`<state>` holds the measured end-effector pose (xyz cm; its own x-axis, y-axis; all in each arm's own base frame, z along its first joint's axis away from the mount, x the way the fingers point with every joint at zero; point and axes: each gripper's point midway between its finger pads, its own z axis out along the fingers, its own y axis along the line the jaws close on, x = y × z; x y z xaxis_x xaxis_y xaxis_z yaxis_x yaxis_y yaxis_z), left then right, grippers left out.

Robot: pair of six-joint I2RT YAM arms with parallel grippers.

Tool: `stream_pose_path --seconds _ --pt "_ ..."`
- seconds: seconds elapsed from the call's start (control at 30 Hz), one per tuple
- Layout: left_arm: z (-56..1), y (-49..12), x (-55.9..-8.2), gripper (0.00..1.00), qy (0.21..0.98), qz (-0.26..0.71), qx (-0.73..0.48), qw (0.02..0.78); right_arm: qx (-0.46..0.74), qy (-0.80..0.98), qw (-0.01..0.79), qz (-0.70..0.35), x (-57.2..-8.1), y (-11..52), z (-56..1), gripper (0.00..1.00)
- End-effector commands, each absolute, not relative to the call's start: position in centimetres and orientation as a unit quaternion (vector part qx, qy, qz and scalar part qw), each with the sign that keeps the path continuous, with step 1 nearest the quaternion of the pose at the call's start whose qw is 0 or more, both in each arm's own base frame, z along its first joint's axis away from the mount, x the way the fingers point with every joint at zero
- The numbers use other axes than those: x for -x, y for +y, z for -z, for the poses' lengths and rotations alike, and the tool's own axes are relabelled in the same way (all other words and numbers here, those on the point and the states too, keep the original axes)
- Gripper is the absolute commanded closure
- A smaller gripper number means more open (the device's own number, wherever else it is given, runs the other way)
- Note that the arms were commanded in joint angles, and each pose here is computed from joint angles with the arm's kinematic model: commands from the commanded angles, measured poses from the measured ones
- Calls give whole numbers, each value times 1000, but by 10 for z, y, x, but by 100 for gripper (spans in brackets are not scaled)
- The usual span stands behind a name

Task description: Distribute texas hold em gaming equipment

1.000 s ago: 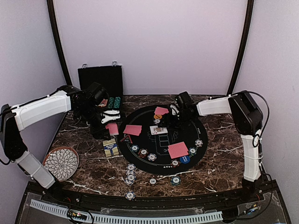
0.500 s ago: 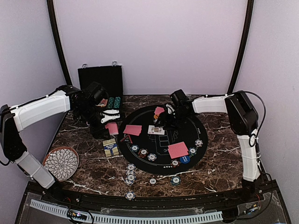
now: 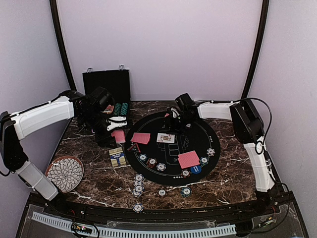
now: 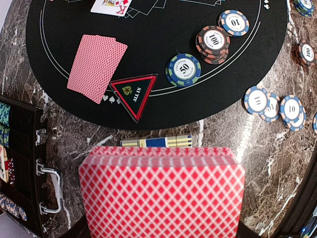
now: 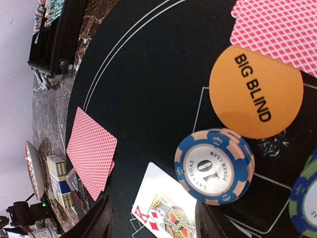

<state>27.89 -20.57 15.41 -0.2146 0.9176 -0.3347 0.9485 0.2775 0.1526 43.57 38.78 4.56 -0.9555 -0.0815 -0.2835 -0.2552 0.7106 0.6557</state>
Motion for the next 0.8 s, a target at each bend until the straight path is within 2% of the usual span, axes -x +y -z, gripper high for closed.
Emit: stream_pose_path --seconds 0.0,0.57,0.77 --pt "-166 -201 -273 100 773 40 -603 192 71 935 99 -334 -441 376 -19 44" --pt "-163 -201 -274 100 773 38 -604 189 79 935 117 -325 -464 371 -22 45" --pt "-163 -200 -274 100 773 35 -605 189 104 922 151 -340 -462 376 -63 45"
